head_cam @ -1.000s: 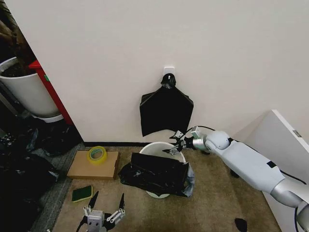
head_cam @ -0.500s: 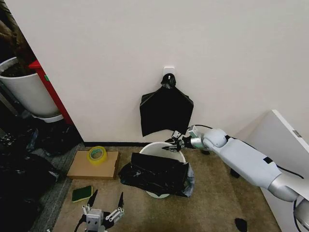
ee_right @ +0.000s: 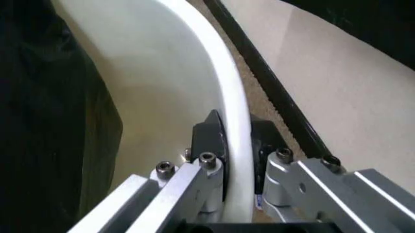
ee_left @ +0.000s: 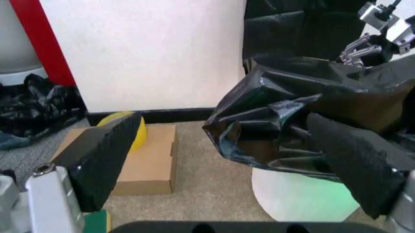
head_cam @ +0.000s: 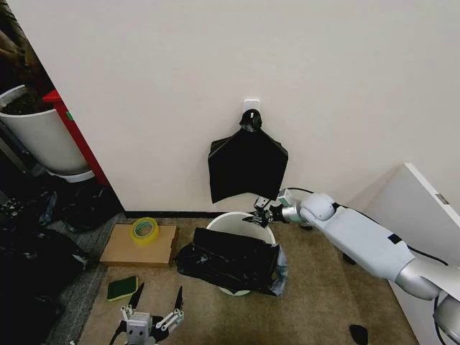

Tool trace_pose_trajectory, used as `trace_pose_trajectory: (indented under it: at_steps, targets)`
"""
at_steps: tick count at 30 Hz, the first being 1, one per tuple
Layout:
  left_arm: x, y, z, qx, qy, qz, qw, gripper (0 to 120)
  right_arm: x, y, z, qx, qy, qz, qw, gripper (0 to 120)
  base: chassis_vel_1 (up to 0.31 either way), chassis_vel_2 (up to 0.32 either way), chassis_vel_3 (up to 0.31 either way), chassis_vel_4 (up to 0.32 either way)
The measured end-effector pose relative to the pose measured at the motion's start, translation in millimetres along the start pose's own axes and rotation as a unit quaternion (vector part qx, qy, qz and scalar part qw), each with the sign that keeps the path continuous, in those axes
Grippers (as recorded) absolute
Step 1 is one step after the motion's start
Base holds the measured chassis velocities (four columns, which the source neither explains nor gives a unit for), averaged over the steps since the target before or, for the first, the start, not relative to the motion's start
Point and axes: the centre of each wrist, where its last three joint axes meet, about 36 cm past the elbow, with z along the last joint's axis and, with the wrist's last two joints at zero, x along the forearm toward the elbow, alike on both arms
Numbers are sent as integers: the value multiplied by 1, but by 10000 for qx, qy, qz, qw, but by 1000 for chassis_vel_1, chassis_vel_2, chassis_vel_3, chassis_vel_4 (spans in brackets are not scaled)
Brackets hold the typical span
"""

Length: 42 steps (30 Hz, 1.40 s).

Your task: Place the garbage bag over the trash bin.

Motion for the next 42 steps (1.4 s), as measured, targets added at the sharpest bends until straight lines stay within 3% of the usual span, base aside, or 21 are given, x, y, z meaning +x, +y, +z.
trace_pose_trajectory:
  at_steps: [6, 9, 18, 26, 33, 35, 36, 37, 38, 42]
  targets:
    - [-1, 1, 0, -7, -5, 20, 10000, 100, 10, 4, 7, -494, -182, 171, 9985, 4, 0, 0, 0, 0]
    - [-3, 1, -2, 13, -33, 10, 10000, 100, 25, 12, 23, -1146, -431, 321, 9920, 3, 0, 0, 0, 0]
    - [-2, -2, -1, 44, -14, 96, 9999, 100, 56, 30, 45, -2184, -741, 793, 9698, 3, 0, 0, 0, 0]
    - [-4, -1, -4, 58, -54, 135, 9999, 100, 84, 58, 61, -2973, -999, 1541, 9369, 3, 0, 0, 0, 0]
    - [-15, 8, -12, 142, -126, 2, 9998, 100, 86, 130, 55, -3713, -847, 2363, 8939, 3, 0, 0, 0, 0]
    - [-16, 8, -13, 154, -146, -15, 9998, 100, 85, 134, 53, -3764, -857, 2407, 8905, 3, 0, 0, 0, 0]
    - [-17, 8, -15, 176, -168, -38, 9997, 100, 75, 154, 41, -4006, -939, 2649, 8721, 3, 0, 0, 0, 0]
    - [-18, 8, -15, 188, -176, -47, 9997, 100, 70, 163, 37, -4086, -996, 2775, 8638, 3, 0, 0, 0, 0]
    - [-18, 8, -15, 188, -176, -47, 9997, 100, 70, 163, 37, -4086, -996, 2775, 8638, 3, 0, 0, 0, 0]
    - [-16, 7, -16, 218, -174, -69, 9996, 100, 56, 186, 20, -4387, -1243, 3035, 8367, 3, 0, 0, 0, 0]
